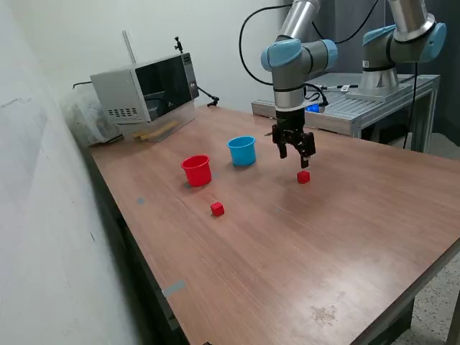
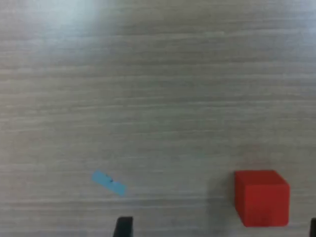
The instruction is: Place red objects in the red bin, and blue objects in the blue bin.
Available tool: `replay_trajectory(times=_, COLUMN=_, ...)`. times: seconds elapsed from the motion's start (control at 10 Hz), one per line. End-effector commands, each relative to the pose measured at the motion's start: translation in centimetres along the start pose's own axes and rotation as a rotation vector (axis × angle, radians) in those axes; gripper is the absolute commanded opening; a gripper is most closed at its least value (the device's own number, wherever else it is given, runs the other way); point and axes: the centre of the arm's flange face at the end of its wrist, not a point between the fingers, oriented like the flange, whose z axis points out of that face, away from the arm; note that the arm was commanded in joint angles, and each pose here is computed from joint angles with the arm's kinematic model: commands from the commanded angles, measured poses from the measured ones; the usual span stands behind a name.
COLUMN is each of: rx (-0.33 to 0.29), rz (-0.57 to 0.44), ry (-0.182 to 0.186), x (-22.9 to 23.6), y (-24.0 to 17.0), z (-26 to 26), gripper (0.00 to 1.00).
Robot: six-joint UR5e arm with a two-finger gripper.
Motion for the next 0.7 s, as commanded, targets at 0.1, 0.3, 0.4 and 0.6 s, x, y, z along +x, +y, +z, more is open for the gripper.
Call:
replay_trajectory(times=0.1, rx=0.011, rz=-0.032, ry=0.023, x=2.1, y=-0.8, z=0.5, gripper=1.00)
replay_trajectory(times=0.3, rx=0.016, rz=-0.047, ry=0.030, x=3.1, y=-1.3, z=0.6, gripper=1.00)
replay_trajectory(times=0.4, rx=0.012, rz=-0.056, ry=0.033, x=3.7, y=-1.4, z=0.5, gripper=1.00)
replay_trajectory(times=0.6, rx=0.004, rz=-0.050, ry=0.033, x=3.3, y=-0.9, z=0.4, gripper=1.00)
